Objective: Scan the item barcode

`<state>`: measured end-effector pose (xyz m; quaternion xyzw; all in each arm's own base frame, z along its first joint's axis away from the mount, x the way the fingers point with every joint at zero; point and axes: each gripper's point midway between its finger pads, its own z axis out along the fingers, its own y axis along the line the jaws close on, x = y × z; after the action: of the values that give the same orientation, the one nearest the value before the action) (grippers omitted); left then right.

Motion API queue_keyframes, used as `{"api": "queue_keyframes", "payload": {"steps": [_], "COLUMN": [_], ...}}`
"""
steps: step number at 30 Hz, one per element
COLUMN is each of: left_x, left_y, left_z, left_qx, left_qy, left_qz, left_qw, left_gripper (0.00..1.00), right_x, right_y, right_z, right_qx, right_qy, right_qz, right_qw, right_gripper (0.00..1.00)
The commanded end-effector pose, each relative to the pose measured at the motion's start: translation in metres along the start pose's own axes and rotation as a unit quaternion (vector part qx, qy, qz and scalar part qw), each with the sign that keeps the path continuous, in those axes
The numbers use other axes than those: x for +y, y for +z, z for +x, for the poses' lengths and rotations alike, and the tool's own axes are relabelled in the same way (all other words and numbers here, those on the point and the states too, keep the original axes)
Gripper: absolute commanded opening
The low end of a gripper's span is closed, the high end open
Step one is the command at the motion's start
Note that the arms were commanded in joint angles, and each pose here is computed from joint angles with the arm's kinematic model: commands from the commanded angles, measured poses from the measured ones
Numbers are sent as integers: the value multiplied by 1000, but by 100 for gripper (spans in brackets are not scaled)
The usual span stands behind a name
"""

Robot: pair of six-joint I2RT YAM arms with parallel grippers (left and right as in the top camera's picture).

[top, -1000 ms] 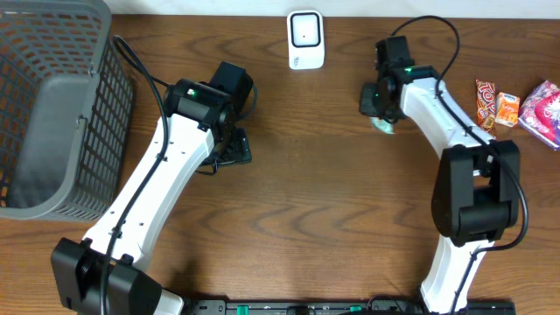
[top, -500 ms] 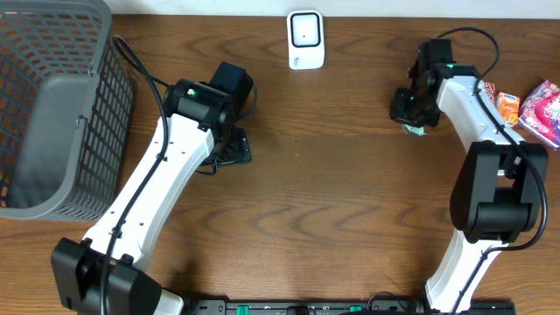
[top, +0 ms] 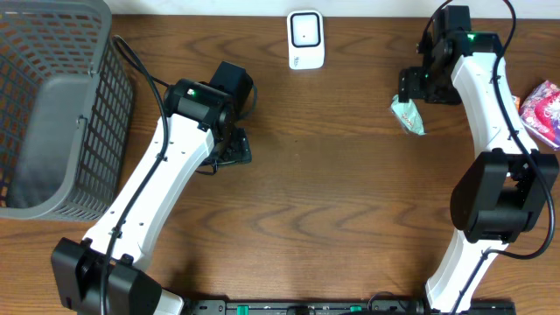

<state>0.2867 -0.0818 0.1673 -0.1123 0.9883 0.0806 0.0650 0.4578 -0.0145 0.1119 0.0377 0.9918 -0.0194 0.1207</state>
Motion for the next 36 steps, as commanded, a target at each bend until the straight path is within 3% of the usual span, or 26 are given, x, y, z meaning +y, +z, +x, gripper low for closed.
{"api": "queue_keyframes", "payload": {"steps": [1,11,13,16,21,27,30,36], "left_x": [3,3,3,3,3,3,3,3], "left_y": [2,2,2,2,2,2,2,2], "left_z": [-1,-1,-1,-1,-1,-1,-1,-1], "left_qx": [0,0,0,0,0,0,0,0], "left_qy": [-5,-5,-5,-5,-5,-5,-5,-5], "left_qz": [-10,-10,-10,-10,-10,-10,-10,-10], "left_qw": [1000,1000,1000,1000,1000,1000,1000,1000], "left_gripper": [98,98,98,98,98,98,98,98], "right_x": [-9,7,7,6,10,74,105,126], "right_y": [16,65,72,78,78,61,38,-3], "right_z": [9,36,42,48,50,48,42,40], "right_qx": [15,28,30,36,37,43,42,69], "right_qy": [-27,-76,-75,-66,-26,-6,15,74], "right_qz": [28,24,24,24,16,-189,-315,-467], "right_qw": [999,996,996,997,999,981,948,878], "right_gripper": [81,84,80,60,1,1,1,1]}}
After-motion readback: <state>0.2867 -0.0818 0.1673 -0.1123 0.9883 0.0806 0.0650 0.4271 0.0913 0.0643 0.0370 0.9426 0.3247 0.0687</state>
